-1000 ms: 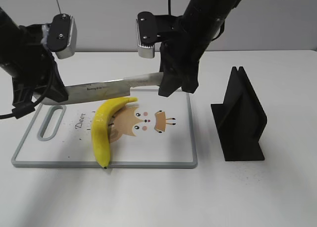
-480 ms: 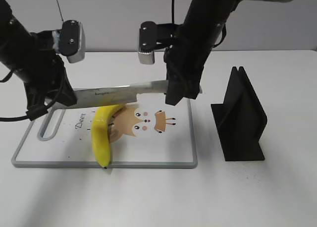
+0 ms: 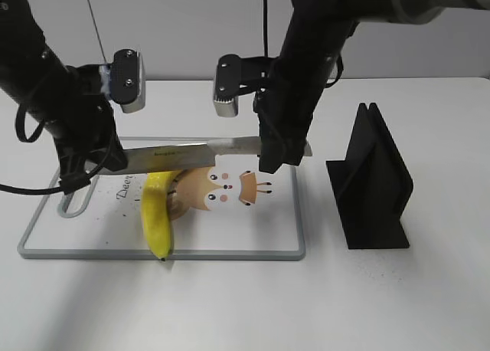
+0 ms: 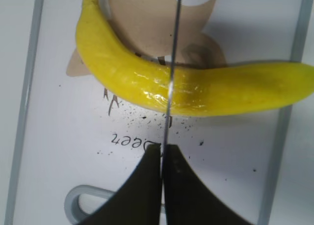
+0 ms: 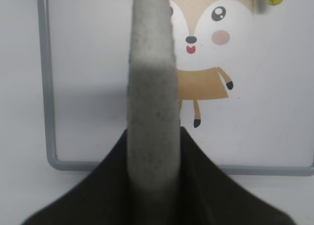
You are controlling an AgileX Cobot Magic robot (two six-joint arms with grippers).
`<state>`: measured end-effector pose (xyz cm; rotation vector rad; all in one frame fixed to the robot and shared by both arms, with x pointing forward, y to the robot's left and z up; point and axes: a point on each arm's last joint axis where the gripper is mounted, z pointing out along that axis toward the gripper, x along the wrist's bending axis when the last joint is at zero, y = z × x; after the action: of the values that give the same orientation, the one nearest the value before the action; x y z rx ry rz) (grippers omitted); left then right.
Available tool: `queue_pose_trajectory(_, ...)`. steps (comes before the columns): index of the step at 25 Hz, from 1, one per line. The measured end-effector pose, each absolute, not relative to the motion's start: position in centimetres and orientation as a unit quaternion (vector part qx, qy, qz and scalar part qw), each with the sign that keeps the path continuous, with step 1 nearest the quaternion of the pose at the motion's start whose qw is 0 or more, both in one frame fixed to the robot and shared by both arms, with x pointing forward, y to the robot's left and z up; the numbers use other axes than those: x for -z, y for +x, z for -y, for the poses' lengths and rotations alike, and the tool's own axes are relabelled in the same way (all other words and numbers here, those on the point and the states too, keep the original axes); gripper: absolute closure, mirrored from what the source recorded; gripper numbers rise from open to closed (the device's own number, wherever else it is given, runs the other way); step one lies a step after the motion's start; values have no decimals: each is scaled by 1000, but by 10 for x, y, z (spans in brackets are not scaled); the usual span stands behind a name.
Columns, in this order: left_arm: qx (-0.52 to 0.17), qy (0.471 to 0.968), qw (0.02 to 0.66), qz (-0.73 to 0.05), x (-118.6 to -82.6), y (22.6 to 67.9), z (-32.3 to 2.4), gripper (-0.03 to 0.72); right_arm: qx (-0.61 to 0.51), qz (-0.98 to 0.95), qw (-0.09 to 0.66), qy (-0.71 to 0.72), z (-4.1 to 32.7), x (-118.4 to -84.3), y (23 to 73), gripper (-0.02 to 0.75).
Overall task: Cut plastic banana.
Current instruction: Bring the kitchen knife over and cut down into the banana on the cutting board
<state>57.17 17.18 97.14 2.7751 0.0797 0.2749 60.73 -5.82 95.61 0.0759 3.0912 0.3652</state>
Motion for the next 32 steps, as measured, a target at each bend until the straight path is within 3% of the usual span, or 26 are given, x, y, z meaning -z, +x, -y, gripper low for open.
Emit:
queue_pose_trajectory(11,-50,985,161,-44,-931,583,-168,707,-98,-995,-19,30,56,-917,611,549)
queue_pose_trajectory(20,-35,985,157,-64,-908,584,-168,705,-91,-995,-25,30,56,-905,614,540)
queue_pose_trajectory(32,-40,985,155,-60,-910,582,-168,706,-89,-995,-30,31,56,-904,614,538)
